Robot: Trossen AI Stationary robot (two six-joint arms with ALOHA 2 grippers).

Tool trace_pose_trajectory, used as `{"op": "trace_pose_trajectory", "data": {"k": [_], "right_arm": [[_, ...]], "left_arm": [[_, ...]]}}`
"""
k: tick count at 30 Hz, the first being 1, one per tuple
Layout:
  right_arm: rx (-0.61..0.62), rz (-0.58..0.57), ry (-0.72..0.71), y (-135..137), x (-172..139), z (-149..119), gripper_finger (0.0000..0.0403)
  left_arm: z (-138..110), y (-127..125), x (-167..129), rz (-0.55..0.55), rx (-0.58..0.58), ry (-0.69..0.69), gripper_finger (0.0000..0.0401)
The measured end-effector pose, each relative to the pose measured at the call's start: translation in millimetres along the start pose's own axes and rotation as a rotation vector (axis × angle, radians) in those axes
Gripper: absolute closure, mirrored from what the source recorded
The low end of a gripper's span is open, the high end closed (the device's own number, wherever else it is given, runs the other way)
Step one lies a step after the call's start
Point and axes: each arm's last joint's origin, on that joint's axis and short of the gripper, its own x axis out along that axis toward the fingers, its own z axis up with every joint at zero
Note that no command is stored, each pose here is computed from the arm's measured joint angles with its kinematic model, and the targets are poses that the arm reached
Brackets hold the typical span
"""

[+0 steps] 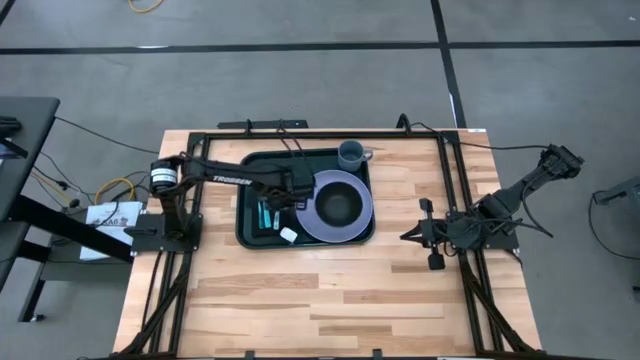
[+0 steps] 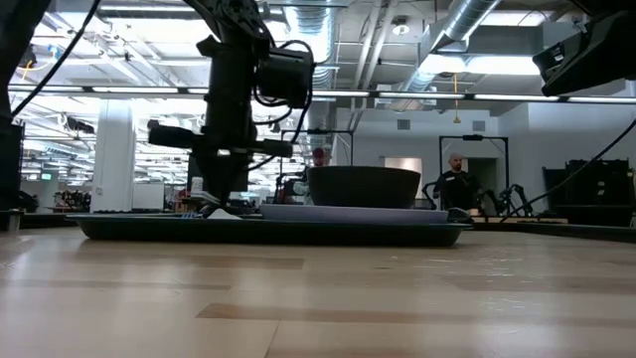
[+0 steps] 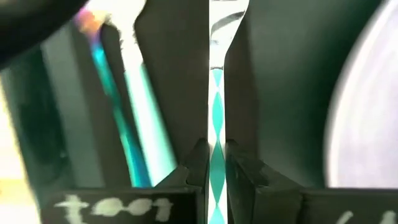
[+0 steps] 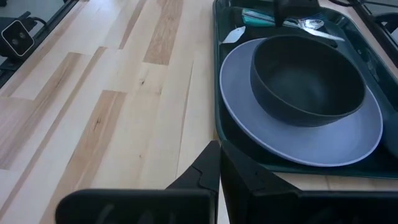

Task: Set up tray
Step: Put the white knife on top of the black napkin to the right of the light blue spoon on the black serving tray, then return to Home Position

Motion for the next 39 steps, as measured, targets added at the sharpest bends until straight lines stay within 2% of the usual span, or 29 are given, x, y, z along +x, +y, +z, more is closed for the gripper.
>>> {"op": "trace_pose_trajectory", "data": {"k": [3, 7, 20, 26, 34, 39], "right_arm": [[0.000, 0.000, 0.000, 0.0, 0.0, 0.0, 0.0398], [0.000, 0.000, 0.000, 0.0, 0.0, 0.0, 0.0398], [0.000, 0.000, 0.000, 0.0, 0.0, 0.0, 0.0398], [0.000, 0.000, 0.000, 0.0, 0.0, 0.0, 0.0398], [0.001, 0.000, 0.000, 0.0, 0.0, 0.0, 0.0398], [0.000, 0.000, 0.000, 0.0, 0.0, 0.0, 0.0398]], "left_arm": [[-11.2, 2.0, -1.7, 0.039, -0.033, -0.007, 0.0389], [-17.9, 0.2, -2.7, 0.029, -0.067, -0.013, 0.0389], [-3.9, 2.2, -0.7, 0.032, -0.166, -0.047, 0.0388], [2.3, 3.6, 0.3, 0.037, -0.148, -0.049, 0.0387], [3.9, 4.0, 0.5, 0.039, -0.139, -0.053, 0.0354], [3.7, 4.0, 0.4, 0.039, -0.137, -0.052, 0.0351]]}}
